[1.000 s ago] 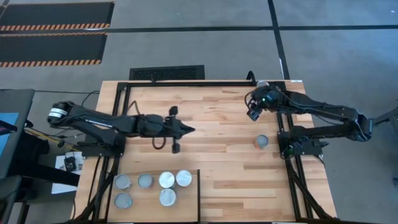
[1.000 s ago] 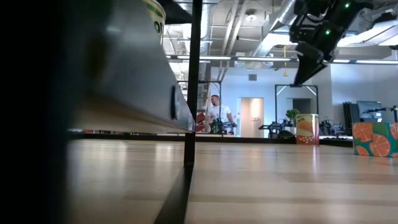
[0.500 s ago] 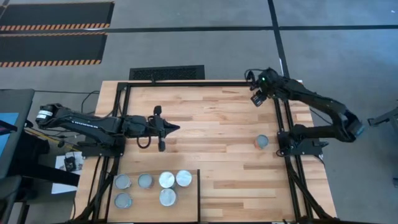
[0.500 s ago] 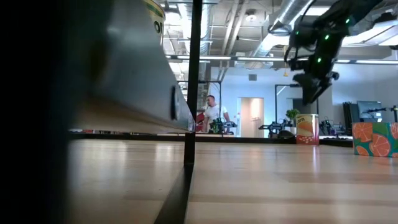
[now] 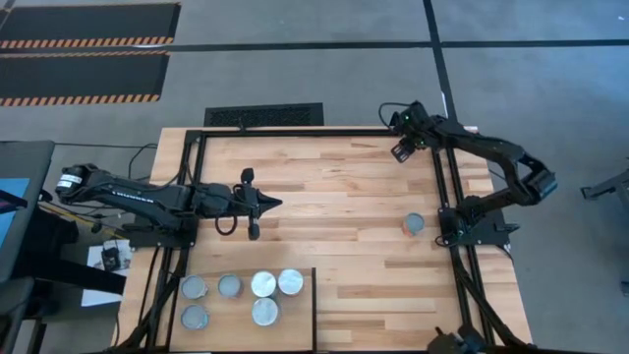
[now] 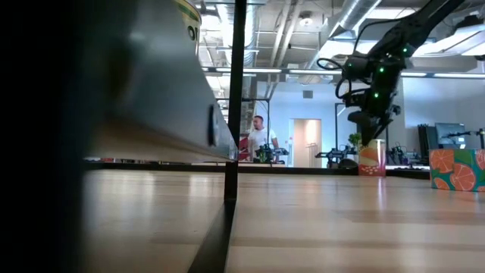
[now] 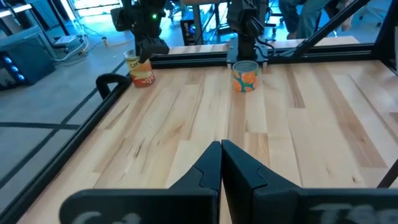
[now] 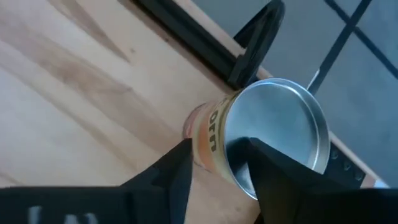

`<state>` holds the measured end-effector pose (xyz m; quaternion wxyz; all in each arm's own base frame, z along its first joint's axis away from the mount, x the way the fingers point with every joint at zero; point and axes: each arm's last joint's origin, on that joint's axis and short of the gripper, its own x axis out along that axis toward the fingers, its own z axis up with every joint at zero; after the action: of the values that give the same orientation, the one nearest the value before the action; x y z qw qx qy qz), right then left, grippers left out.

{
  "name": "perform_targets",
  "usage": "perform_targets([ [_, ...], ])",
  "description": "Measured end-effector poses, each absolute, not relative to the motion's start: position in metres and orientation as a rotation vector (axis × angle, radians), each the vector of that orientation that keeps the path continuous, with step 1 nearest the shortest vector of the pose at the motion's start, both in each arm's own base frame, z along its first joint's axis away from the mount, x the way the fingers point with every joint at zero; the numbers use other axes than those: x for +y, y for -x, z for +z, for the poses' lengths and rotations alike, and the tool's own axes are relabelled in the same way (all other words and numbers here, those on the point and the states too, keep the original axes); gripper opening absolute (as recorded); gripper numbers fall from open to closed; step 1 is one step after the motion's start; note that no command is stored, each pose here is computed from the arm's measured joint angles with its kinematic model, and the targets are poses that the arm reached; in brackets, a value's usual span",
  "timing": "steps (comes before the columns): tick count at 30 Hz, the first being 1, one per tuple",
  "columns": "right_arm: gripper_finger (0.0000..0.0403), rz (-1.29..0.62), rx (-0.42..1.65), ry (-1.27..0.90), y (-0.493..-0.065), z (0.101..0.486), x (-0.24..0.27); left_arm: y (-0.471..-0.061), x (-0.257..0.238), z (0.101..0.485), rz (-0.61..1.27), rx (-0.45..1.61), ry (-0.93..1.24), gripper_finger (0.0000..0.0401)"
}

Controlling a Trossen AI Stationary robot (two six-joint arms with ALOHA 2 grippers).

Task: Pick and place cans onto a shelf
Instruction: Put the canned corn on the shelf

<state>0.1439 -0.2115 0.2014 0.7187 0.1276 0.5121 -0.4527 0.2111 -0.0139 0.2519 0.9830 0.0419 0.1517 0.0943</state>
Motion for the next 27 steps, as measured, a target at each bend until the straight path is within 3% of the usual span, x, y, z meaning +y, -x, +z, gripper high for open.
perform_targets([
  [9,0.0016,-0.98,1.101,-0.257,-0.144,0.209,-0.206,-0.211,-0.014,0.251,0.19,0.314,-0.086,0.0],
  [16,0.0014,-0.863,1.074,-0.273,-0.156,0.227,-0.176,-0.211,-0.014,0.25,0.177,0.327,-0.088,0.0],
  [27,0.0009,-0.543,0.953,-0.167,-0.211,0.262,-0.073,-0.205,-0.013,0.234,0.198,0.328,-0.034,0.0],
])
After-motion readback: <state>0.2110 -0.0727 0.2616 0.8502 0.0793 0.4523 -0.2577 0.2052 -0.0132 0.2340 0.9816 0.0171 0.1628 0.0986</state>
